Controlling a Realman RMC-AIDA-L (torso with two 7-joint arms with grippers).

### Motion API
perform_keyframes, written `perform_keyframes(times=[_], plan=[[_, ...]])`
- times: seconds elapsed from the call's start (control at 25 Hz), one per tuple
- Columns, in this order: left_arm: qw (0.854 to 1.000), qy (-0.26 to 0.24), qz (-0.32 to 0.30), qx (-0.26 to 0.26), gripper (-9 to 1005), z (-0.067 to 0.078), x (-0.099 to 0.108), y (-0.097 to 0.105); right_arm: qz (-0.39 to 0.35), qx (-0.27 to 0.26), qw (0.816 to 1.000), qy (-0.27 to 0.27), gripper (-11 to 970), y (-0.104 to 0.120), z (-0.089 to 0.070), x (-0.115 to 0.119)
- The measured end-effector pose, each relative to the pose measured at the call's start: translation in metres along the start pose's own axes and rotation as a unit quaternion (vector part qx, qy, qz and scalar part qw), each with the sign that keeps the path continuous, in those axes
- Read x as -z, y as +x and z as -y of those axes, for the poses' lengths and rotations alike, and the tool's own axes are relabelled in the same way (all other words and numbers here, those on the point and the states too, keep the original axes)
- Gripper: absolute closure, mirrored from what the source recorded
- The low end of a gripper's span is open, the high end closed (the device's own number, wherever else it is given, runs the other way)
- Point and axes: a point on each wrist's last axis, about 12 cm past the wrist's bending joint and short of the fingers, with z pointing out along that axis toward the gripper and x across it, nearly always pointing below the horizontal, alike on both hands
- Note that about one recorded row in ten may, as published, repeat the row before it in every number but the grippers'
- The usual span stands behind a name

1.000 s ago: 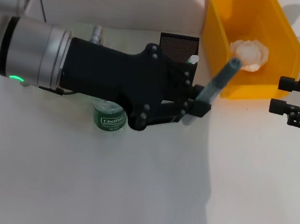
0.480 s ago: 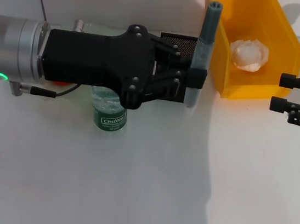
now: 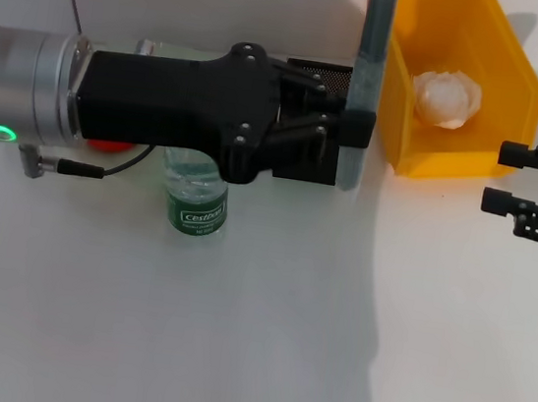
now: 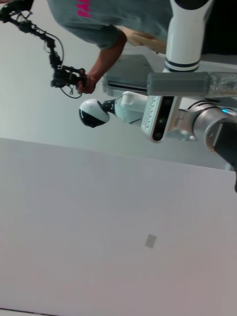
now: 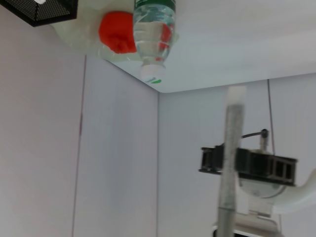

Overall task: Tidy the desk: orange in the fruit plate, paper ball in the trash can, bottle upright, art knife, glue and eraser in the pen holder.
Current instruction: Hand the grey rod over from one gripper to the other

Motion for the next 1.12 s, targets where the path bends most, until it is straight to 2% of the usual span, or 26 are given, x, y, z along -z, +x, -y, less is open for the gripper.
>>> perform_keyframes(times=[0.08,0.24,0.28,0.32,0.36,0.44,0.48,0.6,0.64,0.68,0.72,0.84,0.92,0.96,1.0,1.12], plan=[[1.000,-0.001,0.006,0.007,857,0.000,0.001,0.000,0.007,0.011,1.000,-0.009,413,0.000,-0.003,0.000],[0.996,-0.011,0.054,0.076,857,-0.001,0.011,0.005,0.048,0.073,0.995,-0.044,413,-0.005,-0.015,-0.001],[0.996,-0.011,0.054,0.076,857,-0.001,0.011,0.005,0.048,0.073,0.995,-0.044,413,-0.005,-0.015,-0.001],[0.995,-0.011,0.055,0.083,857,0.000,0.012,0.006,0.060,0.109,0.990,-0.061,413,-0.005,-0.022,-0.002],[0.994,-0.010,0.056,0.090,857,0.000,0.012,0.006,0.060,0.109,0.990,-0.061,412,-0.005,-0.022,-0.002],[0.992,-0.010,0.060,0.108,857,0.001,0.013,0.008,0.079,0.152,0.982,-0.078,412,-0.005,-0.030,-0.005],[0.990,-0.010,0.067,0.127,857,0.001,0.013,0.010,0.079,0.152,0.982,-0.078,412,-0.005,-0.030,-0.005],[0.987,-0.010,0.072,0.143,857,0.000,0.014,0.010,0.089,0.180,0.976,-0.078,411,-0.002,-0.033,-0.010],[0.981,-0.013,0.086,0.172,857,-0.001,0.018,0.012,0.089,0.180,0.976,-0.078,411,-0.002,-0.033,-0.010],[0.981,-0.013,0.086,0.172,857,-0.001,0.018,0.012,0.093,0.187,0.975,-0.078,411,-0.001,-0.035,-0.012],[0.976,-0.022,0.100,0.194,857,-0.002,0.023,0.014,0.099,0.202,0.971,-0.085,411,0.002,-0.038,-0.016],[0.973,-0.026,0.105,0.202,857,-0.002,0.025,0.016,0.103,0.215,0.966,-0.098,411,0.003,-0.041,-0.019],[0.968,-0.033,0.117,0.220,857,-0.002,0.030,0.019,0.118,0.250,0.955,-0.106,410,0.007,-0.047,-0.025],[0.965,-0.036,0.120,0.229,857,-0.002,0.031,0.020,0.118,0.250,0.955,-0.106,410,0.007,-0.047,-0.025],[0.965,-0.036,0.120,0.229,857,-0.002,0.031,0.020,0.134,0.282,0.944,-0.103,410,0.009,-0.049,-0.028],[0.956,-0.049,0.127,0.260,857,-0.005,0.033,0.027,0.148,0.314,0.932,-0.109,409,0.009,-0.051,-0.033]])
